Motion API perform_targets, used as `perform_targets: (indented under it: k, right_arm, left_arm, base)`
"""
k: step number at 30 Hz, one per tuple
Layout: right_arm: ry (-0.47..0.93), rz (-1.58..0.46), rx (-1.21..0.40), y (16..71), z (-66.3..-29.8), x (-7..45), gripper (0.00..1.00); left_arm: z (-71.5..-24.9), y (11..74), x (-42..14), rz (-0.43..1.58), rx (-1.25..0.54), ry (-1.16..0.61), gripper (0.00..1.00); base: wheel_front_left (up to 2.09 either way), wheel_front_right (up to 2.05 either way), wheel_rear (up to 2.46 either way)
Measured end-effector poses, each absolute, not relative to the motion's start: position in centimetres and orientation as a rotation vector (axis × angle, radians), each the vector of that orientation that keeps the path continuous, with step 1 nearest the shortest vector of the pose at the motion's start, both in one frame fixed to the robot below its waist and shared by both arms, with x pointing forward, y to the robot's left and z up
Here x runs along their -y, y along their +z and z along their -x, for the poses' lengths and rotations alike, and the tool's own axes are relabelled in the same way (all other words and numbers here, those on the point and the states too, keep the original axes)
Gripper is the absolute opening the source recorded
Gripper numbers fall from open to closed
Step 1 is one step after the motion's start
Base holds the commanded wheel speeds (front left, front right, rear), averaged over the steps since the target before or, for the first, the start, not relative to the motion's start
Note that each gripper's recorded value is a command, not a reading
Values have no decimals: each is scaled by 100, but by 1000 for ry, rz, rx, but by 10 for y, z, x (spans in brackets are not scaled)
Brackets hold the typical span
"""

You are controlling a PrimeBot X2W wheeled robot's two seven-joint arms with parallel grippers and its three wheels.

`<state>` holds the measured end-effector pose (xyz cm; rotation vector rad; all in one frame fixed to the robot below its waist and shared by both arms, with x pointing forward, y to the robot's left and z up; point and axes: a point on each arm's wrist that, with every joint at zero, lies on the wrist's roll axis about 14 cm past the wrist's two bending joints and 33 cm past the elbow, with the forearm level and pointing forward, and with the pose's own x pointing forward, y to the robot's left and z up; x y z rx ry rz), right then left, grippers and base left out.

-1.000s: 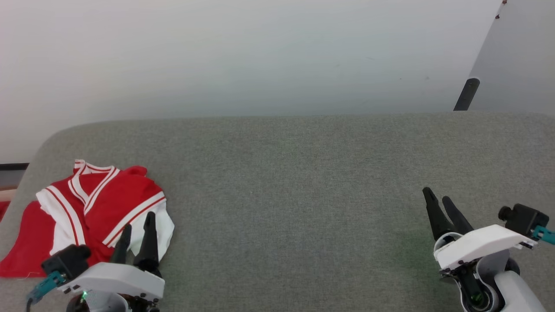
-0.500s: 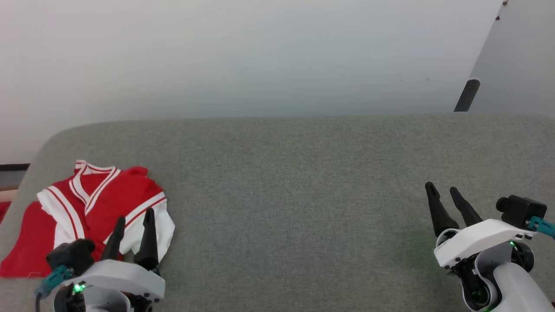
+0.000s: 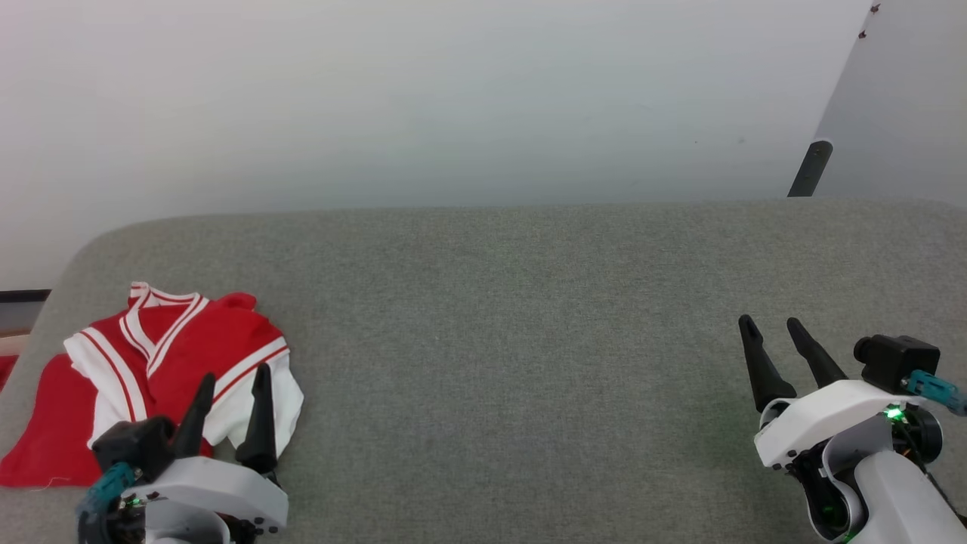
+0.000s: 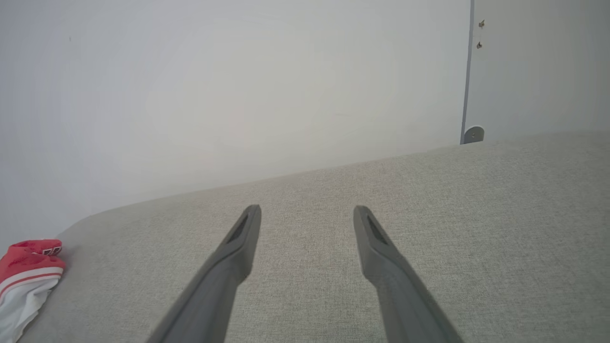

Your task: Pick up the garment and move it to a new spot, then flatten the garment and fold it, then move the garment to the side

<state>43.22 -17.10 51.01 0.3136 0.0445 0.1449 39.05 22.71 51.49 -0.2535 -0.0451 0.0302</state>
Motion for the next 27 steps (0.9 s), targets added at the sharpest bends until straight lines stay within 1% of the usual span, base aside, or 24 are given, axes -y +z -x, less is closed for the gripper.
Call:
perform_targets:
  k: [16,27]
  right_arm:
    - [166,-172,-8,518,-437,172,100]
    - [171,-108,16,522,-437,174,100]
  left_arm:
    - [-392,518,-227,131,66,4,100]
    - [-395,517,-227,89,71,-5,100]
  base:
    - [0,0,0]
    - [0,0,0]
